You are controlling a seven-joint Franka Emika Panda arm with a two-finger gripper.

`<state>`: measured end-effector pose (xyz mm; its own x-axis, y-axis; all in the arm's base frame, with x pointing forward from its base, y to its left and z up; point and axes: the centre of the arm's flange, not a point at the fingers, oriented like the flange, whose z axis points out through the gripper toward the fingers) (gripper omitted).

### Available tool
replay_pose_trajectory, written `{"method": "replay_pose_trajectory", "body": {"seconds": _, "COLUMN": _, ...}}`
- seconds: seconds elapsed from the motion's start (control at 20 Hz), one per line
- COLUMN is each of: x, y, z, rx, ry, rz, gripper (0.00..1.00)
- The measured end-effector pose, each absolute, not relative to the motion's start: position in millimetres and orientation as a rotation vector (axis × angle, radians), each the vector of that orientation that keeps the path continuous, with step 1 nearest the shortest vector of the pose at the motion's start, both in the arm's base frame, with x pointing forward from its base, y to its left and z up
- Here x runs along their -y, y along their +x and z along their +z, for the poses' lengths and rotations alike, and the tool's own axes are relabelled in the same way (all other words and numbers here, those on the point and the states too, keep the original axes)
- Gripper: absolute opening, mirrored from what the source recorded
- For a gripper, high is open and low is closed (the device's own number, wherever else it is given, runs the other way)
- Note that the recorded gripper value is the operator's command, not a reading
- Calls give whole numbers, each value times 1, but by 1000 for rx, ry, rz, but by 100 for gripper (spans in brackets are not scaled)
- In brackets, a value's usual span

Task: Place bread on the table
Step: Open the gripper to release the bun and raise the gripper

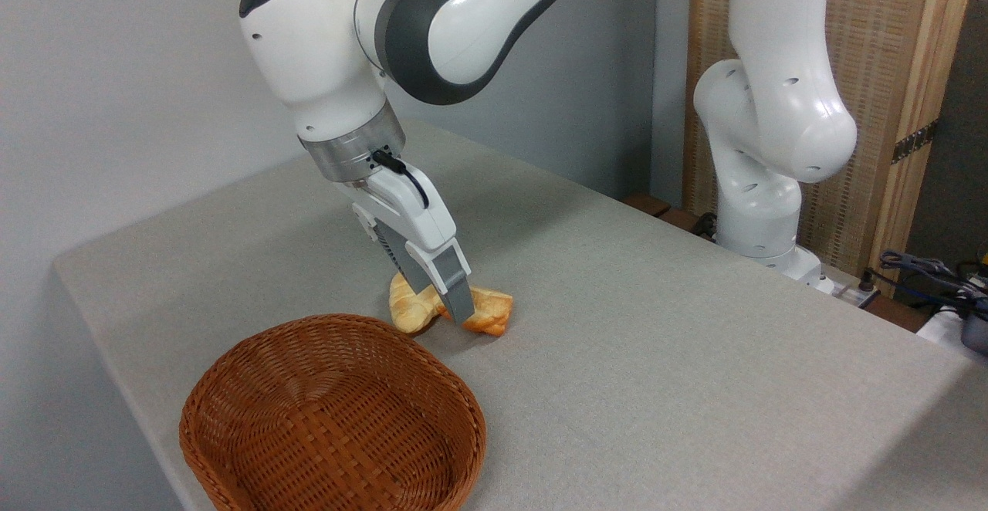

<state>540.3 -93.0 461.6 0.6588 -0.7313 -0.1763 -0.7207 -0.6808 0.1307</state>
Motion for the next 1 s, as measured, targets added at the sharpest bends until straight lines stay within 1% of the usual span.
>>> {"method": "replay_pose_trajectory", "body": {"seconds": 0.1, "x": 95, "y": 540, "z": 462, "rx": 1240, "ry": 2814, "rz": -332, "gripper": 100}}
{"method": "replay_pose_trajectory", "body": {"seconds": 0.2, "x": 98, "y": 541, "z": 467, "rx": 1247, "ry": 2816, "rz": -313, "gripper": 100}}
{"method": "replay_pose_trajectory", "body": {"seconds": 0.35, "x": 105, "y": 548, "z": 494, "rx": 1267, "ry": 2831, "rz": -226, "gripper": 100}}
{"method": "replay_pose_trajectory", "body": {"seconds": 0.55, "x": 104, "y": 558, "z": 544, "rx": 1270, "ry": 2862, "rz": -68, "gripper": 100}}
{"method": "replay_pose_trajectory", "body": {"seconds": 0.65, "x": 100, "y": 561, "z": 558, "rx": 1260, "ry": 2875, "rz": -23, "gripper": 100}}
{"method": "replay_pose_trajectory", "body": {"seconds": 0.75, "x": 88, "y": 564, "z": 566, "rx": 1234, "ry": 2892, "rz": 0, "gripper": 100}}
{"method": "replay_pose_trajectory", "body": {"seconds": 0.85, "x": 73, "y": 567, "z": 568, "rx": 1201, "ry": 2908, "rz": 7, "gripper": 100}}
{"method": "replay_pose_trajectory", "body": {"seconds": 1.0, "x": 64, "y": 568, "z": 569, "rx": 1192, "ry": 2913, "rz": 9, "gripper": 100}}
